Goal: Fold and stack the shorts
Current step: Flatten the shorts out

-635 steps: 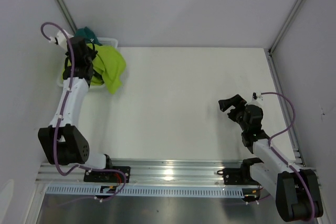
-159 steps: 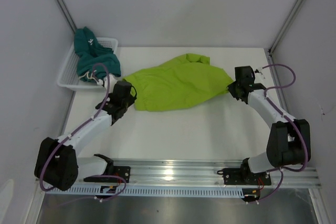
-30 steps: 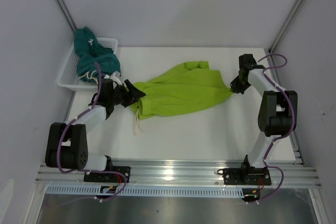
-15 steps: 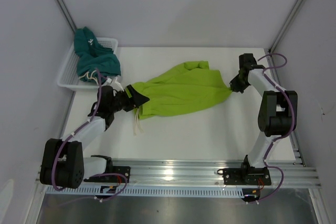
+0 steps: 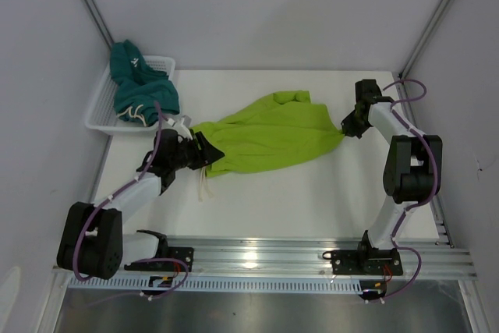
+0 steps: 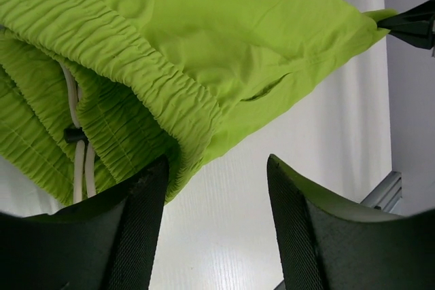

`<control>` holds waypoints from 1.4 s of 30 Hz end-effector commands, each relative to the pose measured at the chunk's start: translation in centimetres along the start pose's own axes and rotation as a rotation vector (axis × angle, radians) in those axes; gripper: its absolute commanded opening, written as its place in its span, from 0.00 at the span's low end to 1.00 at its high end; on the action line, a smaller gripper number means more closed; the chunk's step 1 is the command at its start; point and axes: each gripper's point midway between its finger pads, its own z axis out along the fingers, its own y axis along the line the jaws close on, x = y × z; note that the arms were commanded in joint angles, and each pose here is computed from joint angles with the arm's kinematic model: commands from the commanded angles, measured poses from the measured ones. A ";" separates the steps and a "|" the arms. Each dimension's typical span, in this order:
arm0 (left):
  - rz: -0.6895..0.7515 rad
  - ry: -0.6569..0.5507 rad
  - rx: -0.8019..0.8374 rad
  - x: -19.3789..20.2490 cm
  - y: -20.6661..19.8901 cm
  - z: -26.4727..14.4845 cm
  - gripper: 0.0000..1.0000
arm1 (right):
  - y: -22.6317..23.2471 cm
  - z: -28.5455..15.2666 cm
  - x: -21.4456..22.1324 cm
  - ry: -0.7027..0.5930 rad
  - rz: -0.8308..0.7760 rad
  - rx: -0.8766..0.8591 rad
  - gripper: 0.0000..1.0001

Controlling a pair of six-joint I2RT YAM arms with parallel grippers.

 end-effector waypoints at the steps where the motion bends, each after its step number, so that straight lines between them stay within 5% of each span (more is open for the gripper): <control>1: 0.050 -0.017 -0.043 -0.9 0.2 0.2 0.61 | 0.8 -1.9 -0.9 -0.036 -0.001 -0.051 0.00; 9: 0.052 -0.021 -0.044 -1.0 0.7 1.1 0.48 | 0.9 -2.1 -0.8 -0.031 0.009 -0.061 0.00; 12: 0.055 -0.030 -0.030 -1.4 0.5 1.5 0.33 | 1.0 -2.3 -0.7 -0.032 0.009 -0.068 0.00; 15: 0.052 -0.035 -0.016 -1.7 0.1 1.8 0.00 | 0.9 -2.6 -0.7 -0.036 0.008 -0.074 0.00; 25: 0.074 -0.079 0.004 -5.5 -3.1 0.6 0.00 | 0.9 -6.0 -1.9 -0.090 0.048 -0.104 0.00; 42: 0.167 -0.308 0.082 -12.3 -11.7 -8.6 0.00 | 3.5 -21.0 -4.8 -0.363 0.002 -0.506 0.00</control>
